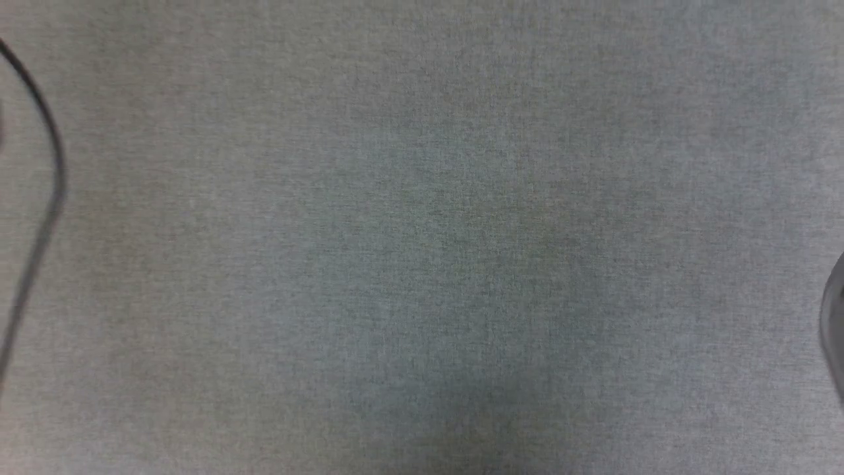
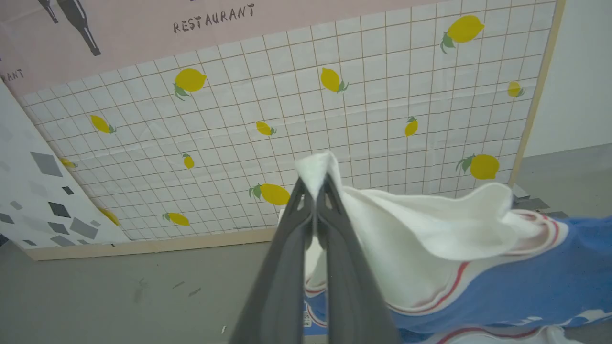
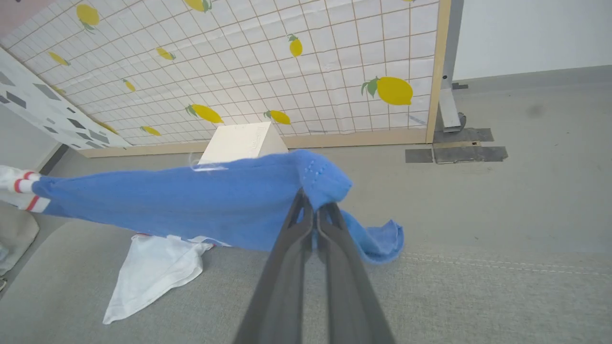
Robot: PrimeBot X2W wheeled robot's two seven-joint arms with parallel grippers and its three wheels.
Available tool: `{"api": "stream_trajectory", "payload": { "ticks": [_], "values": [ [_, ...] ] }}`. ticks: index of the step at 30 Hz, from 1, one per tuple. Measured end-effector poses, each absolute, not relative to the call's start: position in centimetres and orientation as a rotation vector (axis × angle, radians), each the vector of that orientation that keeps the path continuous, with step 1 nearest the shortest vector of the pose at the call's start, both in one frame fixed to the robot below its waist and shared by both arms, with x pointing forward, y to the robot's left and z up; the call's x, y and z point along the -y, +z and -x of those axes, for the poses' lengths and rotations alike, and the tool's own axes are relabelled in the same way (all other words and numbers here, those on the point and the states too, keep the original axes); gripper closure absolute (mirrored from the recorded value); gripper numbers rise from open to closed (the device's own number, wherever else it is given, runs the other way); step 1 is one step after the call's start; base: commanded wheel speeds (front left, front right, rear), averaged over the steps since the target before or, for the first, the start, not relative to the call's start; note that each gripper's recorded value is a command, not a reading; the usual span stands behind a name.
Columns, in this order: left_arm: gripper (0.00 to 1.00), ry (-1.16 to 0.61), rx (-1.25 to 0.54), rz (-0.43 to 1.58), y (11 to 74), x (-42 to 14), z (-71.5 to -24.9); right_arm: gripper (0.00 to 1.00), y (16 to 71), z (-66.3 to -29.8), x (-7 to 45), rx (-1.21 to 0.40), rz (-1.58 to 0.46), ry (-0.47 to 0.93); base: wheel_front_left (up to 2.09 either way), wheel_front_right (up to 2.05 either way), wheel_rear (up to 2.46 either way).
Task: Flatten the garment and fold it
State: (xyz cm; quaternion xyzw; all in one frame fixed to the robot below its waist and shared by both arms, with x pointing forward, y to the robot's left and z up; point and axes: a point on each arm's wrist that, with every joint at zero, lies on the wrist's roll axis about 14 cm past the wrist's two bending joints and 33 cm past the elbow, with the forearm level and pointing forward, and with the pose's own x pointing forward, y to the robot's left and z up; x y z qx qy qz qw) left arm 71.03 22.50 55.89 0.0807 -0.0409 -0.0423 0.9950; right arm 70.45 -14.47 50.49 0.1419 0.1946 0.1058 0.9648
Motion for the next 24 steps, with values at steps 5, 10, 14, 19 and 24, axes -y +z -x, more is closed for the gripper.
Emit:
{"api": "stream_trajectory", "payload": {
  "ticks": [5, 10, 14, 19, 24],
  "values": [
    [1.0, -0.109, -0.009, -0.129, 51.6, -22.5, -67.6, 1.0, 46.7, -66.5, 13.4, -0.465, -0.325, 0.254, 0.0, 0.0, 0.0],
    [1.0, -0.112, -0.123, -0.07, 46.8, -22.8, -61.9, 1.0, 42.9, -60.7, 13.3, -0.552, -0.349, 0.266, 0.0, 0.0, 0.0],
    [1.0, -0.112, -0.206, -0.01, 43.7, -22.5, -56.5, 1.0, 41.1, -55.5, 12.9, -0.612, -0.383, 0.28, 0.0, 0.0, 0.0],
    [1.0, -0.088, -0.244, 0.12, 42.3, -21.5, -49.7, 1.0, 40.7, -49.9, 13.5, -0.635, -0.394, 0.277, 0.0, 0.0, 0.0],
    [1.0, -0.038, -0.263, 0.225, 41.9, -21.0, -43.8, 1.0, 41.3, -45.8, 15.5, -0.623, -0.398, 0.238, 0.0, 0.0, 0.0]
  ]
}}
